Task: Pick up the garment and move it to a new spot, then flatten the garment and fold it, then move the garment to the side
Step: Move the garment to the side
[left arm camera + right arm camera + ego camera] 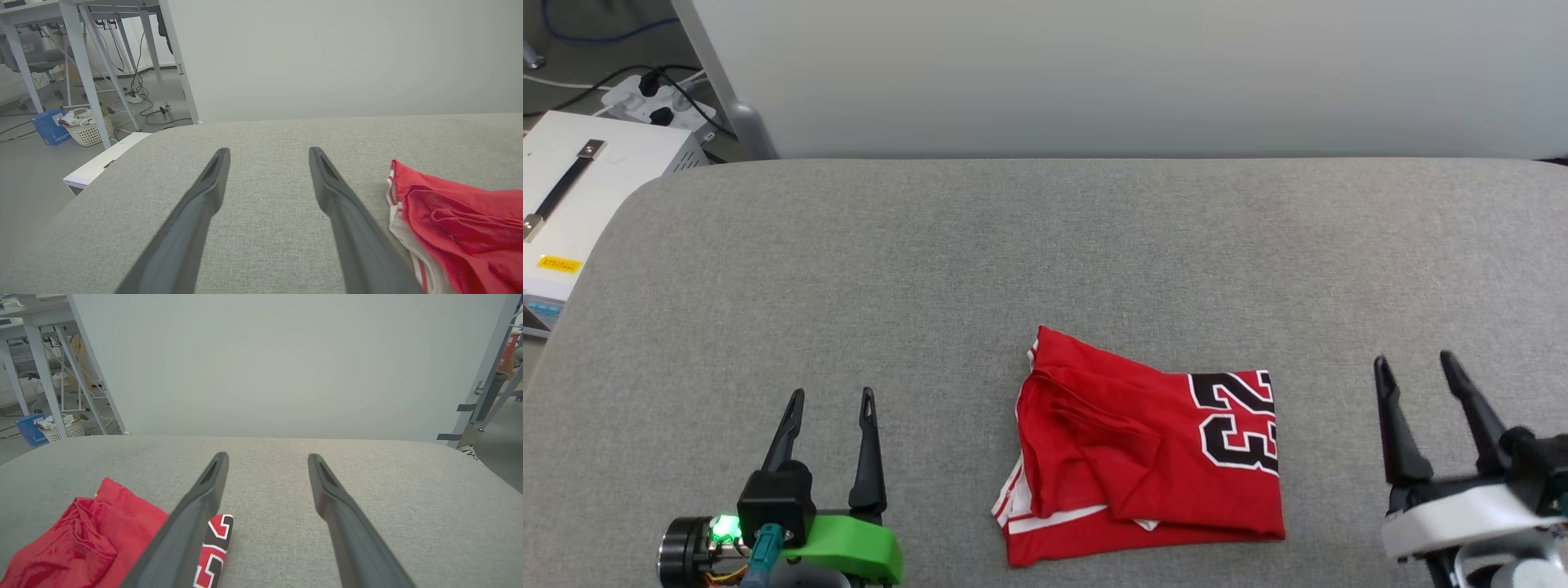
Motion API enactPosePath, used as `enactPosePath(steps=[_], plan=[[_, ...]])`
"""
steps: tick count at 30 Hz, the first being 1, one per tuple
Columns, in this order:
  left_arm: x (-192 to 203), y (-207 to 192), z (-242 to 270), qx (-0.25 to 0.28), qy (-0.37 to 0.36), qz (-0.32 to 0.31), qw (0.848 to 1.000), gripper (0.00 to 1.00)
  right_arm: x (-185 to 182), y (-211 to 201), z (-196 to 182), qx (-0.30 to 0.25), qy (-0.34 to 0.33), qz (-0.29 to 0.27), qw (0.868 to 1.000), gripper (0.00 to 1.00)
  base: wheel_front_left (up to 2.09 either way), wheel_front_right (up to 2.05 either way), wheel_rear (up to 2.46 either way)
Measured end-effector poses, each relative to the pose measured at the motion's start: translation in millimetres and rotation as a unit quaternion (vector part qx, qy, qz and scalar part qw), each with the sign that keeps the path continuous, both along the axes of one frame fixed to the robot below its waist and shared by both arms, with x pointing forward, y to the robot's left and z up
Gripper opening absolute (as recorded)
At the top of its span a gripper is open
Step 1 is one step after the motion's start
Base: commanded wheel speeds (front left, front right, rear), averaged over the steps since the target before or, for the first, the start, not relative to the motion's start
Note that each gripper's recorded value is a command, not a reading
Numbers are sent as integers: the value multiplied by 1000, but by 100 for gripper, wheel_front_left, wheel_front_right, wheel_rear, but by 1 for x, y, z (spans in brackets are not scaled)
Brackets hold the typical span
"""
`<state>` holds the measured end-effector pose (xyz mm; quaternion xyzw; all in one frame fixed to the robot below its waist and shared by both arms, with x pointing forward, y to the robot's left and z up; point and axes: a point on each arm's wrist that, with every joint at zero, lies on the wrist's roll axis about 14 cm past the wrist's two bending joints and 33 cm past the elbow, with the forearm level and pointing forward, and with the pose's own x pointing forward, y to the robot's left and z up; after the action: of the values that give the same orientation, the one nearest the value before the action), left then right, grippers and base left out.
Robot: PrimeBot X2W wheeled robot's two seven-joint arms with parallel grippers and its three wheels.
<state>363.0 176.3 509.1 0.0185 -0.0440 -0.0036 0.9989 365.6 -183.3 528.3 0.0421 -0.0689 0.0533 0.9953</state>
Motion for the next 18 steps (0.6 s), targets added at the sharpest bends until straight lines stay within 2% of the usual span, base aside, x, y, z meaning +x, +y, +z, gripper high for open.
enactPosePath(steps=[5,9,13,16,18], plan=[[0,1,-4,0,7,1,1000,100,32,-4,51,-32,-68,17,997,100,0,0,0],[1,2,-8,0,12,3,1000,100,55,10,65,-62,-36,68,995,100,0,0,0],[3,4,-10,1,16,6,1000,100,67,26,40,-64,95,131,985,100,0,0,0],[5,5,-11,1,18,7,1000,100,65,24,16,-53,201,162,965,100,0,0,0],[7,6,-12,0,19,7,1000,100,60,20,-3,-45,272,178,945,100,0,0,0]])
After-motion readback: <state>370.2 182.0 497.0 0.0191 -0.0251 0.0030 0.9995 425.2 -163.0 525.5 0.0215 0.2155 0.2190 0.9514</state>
